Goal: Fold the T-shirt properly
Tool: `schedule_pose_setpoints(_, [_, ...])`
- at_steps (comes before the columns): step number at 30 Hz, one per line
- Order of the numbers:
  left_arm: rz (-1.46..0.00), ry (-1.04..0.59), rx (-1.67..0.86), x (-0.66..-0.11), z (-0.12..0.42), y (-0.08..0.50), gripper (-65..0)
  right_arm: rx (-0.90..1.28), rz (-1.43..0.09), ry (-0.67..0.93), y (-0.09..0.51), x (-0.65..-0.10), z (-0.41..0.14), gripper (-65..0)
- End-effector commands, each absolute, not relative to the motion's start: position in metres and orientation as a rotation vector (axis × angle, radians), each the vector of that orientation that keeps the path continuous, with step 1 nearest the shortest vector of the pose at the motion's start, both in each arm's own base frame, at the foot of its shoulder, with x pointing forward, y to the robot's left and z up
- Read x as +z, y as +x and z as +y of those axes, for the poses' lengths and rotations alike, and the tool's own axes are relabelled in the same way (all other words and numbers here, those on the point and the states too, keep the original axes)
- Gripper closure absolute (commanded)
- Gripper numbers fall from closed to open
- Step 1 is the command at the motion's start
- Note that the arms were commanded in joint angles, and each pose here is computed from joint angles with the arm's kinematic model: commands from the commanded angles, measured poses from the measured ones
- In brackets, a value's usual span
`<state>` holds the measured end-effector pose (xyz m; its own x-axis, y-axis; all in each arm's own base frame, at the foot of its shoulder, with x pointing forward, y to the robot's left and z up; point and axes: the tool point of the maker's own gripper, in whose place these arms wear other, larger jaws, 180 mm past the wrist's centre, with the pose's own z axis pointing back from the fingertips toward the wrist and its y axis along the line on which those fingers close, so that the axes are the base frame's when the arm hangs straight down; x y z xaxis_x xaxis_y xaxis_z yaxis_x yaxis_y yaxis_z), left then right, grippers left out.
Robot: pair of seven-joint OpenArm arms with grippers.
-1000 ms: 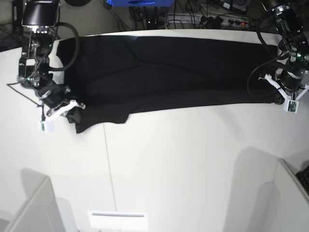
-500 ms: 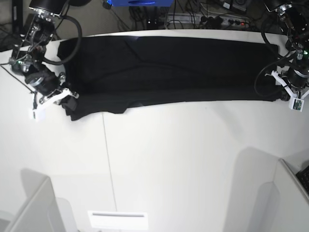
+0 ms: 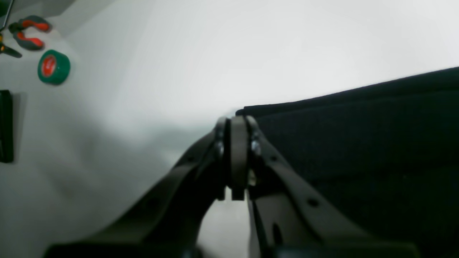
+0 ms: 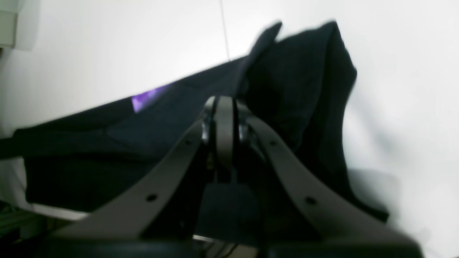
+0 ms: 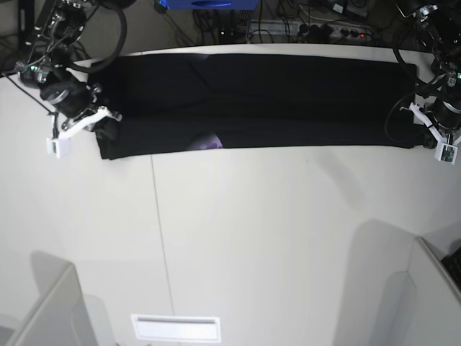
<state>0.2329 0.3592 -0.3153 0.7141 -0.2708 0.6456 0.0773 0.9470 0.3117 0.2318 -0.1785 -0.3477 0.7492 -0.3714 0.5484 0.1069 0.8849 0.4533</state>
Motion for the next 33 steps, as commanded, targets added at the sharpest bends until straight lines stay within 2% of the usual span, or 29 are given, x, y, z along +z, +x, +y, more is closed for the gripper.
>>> schedule_pose_setpoints(1, [-0.776,0.293,-0.218,-0.305,0.362,0.235,0.0,-0.256,-0.705,0.413,0.233,-0.340,-0.180,0.0])
schedule_pose_setpoints(7, [-0.754,0.296,-0.245,-0.307,0.358,0.227,0.0,-0.315,-0.700,0.533,0.224,-0.329,-0.182,0.0])
schedule_pose_setpoints(17, [-0.671,0.266,-0.241,-0.330,0.353,0.196,0.0,-0.339,-0.608,0.523,0.197,-0.347,-0.181,0.0])
schedule_pose_setpoints(30, [-0.638,0.260,-0.243,-0.337,0.352,0.186,0.0,-0.375,-0.528,0.522,0.168,-0.363,-0.176,0.0])
schedule_pose_setpoints(33, [-0.638,0.259,-0.245,-0.338,0.352,0.186,0.0,-0.373,-0.519,0.479,0.168,-0.368,-0.182,0.0])
